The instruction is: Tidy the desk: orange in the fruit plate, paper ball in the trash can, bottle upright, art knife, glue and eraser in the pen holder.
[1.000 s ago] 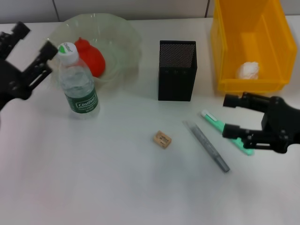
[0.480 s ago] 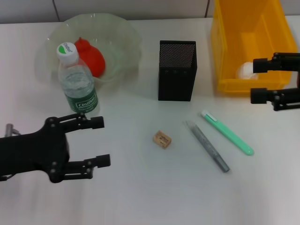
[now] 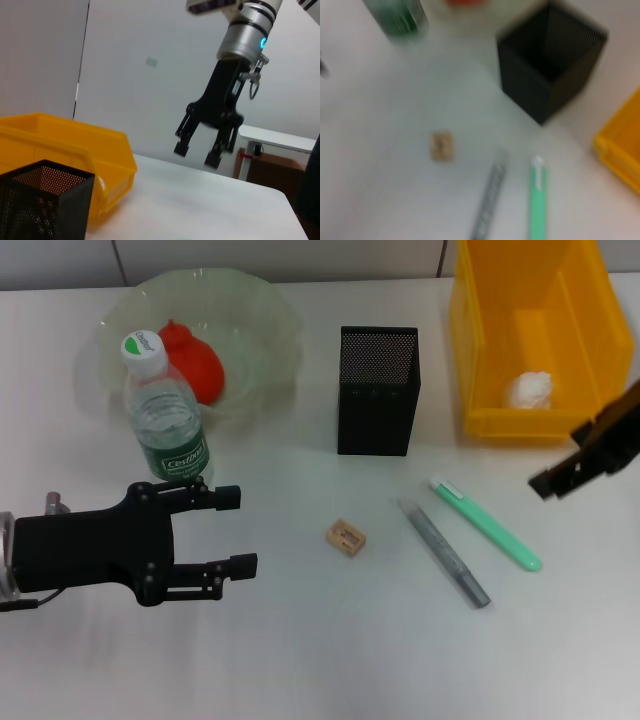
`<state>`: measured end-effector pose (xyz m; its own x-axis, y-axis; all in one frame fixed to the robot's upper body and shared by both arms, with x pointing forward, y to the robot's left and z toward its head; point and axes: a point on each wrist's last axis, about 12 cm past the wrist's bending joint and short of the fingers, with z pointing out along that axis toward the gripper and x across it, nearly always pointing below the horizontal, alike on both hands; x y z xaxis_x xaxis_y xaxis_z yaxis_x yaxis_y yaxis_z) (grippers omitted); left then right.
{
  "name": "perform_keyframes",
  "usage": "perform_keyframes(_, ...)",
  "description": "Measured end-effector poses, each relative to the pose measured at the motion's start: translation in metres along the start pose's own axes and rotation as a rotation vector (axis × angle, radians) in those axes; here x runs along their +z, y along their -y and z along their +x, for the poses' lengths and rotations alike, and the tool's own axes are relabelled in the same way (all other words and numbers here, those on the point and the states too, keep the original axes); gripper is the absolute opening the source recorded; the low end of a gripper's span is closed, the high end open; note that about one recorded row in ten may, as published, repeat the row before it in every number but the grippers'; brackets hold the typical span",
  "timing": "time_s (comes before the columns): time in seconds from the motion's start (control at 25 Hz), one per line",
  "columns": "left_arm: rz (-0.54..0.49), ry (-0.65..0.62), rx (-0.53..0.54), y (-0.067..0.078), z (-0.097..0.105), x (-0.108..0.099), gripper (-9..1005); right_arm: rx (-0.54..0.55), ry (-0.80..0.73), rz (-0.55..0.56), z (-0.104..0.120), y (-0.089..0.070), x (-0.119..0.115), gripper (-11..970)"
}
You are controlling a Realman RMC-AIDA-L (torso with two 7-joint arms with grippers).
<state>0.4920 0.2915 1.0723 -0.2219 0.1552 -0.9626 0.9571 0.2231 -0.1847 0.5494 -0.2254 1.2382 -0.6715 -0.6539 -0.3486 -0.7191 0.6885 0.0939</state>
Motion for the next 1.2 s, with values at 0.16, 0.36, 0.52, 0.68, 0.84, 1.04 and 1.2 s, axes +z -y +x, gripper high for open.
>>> perform_keyframes(0.16, 0.005, -0.019, -0.015, 0.001, 0.004, 0.007, 799, -0.058, -0.126, 0.100, -0.019, -0.015, 0.047, 810)
perform_keyframes(0.36, -0.004, -0.028, -0.020, 0.001, 0.006, 0.010, 799, -0.063, -0.124, 0.128, -0.026, -0.020, 0.083, 808)
perform_keyframes(0.52, -0.011, -0.030, -0.025, 0.001, 0.008, 0.010, 798, -0.064, -0.101, 0.153, -0.030, -0.023, 0.106, 807)
perform_keyframes(0.68, -0.032, -0.039, -0.030, -0.001, 0.010, 0.011, 798, -0.072, -0.071, 0.168, -0.034, -0.023, 0.121, 802)
perform_keyframes(0.84, -0.035, -0.041, -0.030, -0.001, 0.010, 0.012, 798, -0.068, -0.063, 0.175, -0.034, -0.021, 0.128, 709)
perform_keyframes(1.04, -0.030, -0.039, -0.025, -0.003, 0.008, 0.014, 799, -0.052, -0.052, 0.170, -0.034, -0.017, 0.139, 432)
perform_keyframes(1.2, -0.026, -0.038, -0.019, -0.004, 0.006, 0.016, 799, -0.041, -0.046, 0.140, -0.035, -0.017, 0.146, 333)
